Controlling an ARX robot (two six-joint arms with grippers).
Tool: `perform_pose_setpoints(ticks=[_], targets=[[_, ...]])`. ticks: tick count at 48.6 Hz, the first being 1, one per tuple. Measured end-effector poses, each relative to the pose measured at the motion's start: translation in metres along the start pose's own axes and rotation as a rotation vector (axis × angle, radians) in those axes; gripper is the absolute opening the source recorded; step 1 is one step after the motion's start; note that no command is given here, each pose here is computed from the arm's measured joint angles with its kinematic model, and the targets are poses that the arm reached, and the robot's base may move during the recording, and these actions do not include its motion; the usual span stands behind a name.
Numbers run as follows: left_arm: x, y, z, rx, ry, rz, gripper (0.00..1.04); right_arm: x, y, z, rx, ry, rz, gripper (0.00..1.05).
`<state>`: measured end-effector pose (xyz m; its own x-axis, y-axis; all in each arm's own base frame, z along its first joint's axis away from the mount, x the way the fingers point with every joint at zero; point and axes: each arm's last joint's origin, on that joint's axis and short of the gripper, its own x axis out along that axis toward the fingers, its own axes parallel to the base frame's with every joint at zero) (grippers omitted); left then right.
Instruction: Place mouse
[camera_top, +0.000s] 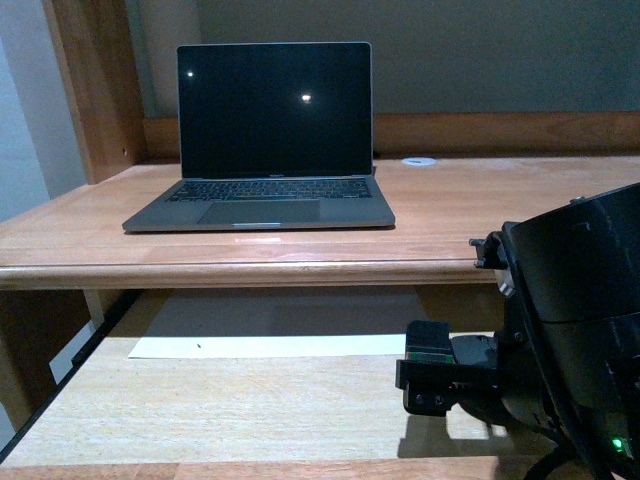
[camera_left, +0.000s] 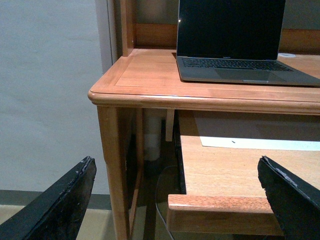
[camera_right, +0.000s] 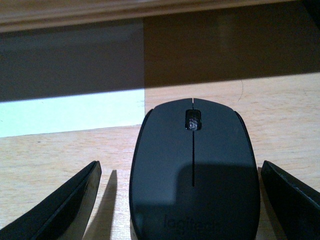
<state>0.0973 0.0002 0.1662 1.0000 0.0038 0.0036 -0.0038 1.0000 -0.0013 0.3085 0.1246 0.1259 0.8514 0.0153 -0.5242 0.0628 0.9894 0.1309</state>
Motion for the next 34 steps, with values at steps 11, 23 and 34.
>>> perform_pose_setpoints(ticks=[11, 23, 34], targets=[[0.000, 0.000, 0.000, 0.000, 0.000, 0.000, 0.98, 0.009, -0.001, -0.004, -0.041, 0.014, -0.032, 0.65], [0.000, 0.000, 0.000, 0.000, 0.000, 0.000, 0.98, -0.025, -0.002, 0.009, -0.046, -0.086, 0.008, 0.64], [0.000, 0.000, 0.000, 0.000, 0.000, 0.000, 0.98, -0.050, -0.005, 0.016, -0.027, -0.150, 0.035, 0.64]])
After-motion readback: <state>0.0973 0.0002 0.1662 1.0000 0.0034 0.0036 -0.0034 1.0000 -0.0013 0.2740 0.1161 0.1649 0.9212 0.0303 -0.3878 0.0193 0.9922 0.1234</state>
